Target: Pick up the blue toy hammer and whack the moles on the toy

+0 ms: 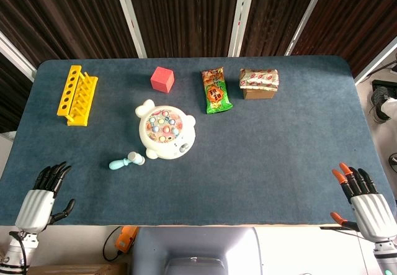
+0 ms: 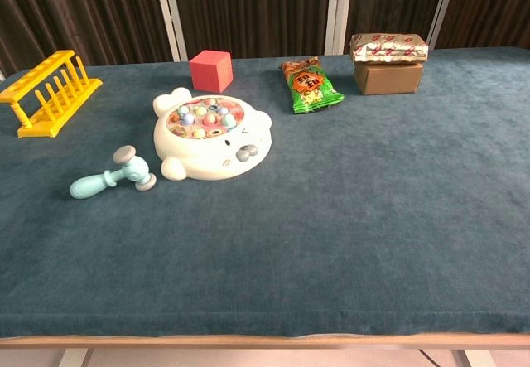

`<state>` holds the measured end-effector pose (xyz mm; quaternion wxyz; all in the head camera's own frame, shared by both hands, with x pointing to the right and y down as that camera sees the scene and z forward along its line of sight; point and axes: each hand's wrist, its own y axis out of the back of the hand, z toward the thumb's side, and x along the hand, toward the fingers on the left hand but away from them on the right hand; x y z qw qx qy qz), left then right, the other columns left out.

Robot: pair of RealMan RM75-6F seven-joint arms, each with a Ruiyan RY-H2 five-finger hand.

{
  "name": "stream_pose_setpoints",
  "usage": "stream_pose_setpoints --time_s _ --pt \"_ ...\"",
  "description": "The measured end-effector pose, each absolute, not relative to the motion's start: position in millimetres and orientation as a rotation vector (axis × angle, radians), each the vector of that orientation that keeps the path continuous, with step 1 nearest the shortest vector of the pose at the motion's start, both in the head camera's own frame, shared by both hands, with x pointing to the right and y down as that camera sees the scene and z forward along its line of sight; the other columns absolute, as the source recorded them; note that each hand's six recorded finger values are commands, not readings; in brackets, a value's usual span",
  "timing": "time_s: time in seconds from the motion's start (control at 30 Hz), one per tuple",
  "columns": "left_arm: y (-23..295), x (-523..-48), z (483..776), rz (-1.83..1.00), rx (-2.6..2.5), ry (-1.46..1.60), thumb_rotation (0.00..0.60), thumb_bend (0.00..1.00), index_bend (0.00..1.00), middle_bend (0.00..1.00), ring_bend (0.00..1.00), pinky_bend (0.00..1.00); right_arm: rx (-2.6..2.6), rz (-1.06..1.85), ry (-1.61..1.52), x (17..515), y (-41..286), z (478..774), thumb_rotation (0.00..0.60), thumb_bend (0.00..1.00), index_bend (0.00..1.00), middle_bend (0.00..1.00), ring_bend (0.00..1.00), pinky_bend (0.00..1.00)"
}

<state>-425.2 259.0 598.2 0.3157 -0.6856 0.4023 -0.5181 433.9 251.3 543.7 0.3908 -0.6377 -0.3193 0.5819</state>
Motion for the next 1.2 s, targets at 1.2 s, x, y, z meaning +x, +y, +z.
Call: stream_pose_setpoints --time_s 1.2 --pt "190.8 -294.9 720.2 -1.611 -1.686 0.922 0.6 0.34 0.24 0.22 0.15 0.05 -1.717 1.438 -0.777 426.1 249.2 546.0 0.6 0.21 0.0 0.0 0.0 0.0"
